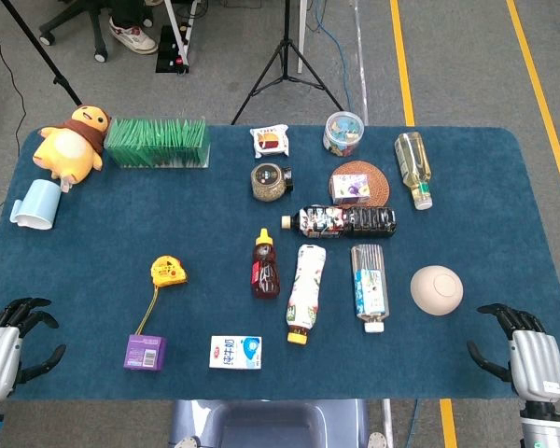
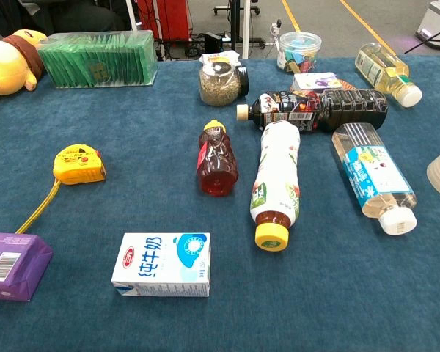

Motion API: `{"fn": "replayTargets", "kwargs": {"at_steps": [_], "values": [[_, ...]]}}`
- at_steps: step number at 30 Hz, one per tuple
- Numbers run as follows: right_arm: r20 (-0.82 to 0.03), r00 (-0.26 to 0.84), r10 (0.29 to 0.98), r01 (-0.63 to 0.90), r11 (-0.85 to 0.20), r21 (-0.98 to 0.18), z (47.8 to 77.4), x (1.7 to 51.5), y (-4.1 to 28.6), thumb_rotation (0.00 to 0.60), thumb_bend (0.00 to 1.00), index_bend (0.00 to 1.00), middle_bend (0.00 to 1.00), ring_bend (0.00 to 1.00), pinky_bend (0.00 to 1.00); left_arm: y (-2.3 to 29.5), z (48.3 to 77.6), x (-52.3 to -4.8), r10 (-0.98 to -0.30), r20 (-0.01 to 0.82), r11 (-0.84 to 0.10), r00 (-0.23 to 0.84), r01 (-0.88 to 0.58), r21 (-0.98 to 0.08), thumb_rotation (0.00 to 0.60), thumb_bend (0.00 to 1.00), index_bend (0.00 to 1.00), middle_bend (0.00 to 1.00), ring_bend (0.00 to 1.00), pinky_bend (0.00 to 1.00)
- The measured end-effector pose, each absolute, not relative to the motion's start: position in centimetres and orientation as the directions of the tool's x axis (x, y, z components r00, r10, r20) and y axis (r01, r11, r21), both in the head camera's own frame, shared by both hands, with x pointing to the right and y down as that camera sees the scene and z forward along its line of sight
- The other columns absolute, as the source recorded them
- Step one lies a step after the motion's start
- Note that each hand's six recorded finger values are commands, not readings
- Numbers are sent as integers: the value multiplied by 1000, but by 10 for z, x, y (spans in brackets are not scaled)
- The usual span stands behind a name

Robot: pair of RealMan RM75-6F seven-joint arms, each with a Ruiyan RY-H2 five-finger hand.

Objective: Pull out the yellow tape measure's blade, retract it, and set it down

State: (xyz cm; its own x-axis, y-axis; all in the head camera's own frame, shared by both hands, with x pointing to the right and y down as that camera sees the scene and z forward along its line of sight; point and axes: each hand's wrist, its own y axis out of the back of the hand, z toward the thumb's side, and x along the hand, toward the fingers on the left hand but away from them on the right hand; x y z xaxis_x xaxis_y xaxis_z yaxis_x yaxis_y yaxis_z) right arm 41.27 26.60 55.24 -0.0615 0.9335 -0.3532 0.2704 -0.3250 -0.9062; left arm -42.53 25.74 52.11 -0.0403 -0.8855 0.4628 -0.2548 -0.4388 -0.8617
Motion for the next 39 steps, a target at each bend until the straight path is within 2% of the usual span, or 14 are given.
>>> {"fn": "replayTargets", "kwargs": {"at_steps": [26,39], "values": [[-355,-71,932,278,-323,-905,553,414,266,548,294,324,343,339,265,248,521,-423,-889,457,-439,-19,-251,-863,600,233,461,276,188,276],[-351,-76,933,276,-319,-907,552,416,267,549,295,324,343,339,265,221,529,-413,-862,506,-506,40,-127,-853,600,233,460,276,190,290]]}}
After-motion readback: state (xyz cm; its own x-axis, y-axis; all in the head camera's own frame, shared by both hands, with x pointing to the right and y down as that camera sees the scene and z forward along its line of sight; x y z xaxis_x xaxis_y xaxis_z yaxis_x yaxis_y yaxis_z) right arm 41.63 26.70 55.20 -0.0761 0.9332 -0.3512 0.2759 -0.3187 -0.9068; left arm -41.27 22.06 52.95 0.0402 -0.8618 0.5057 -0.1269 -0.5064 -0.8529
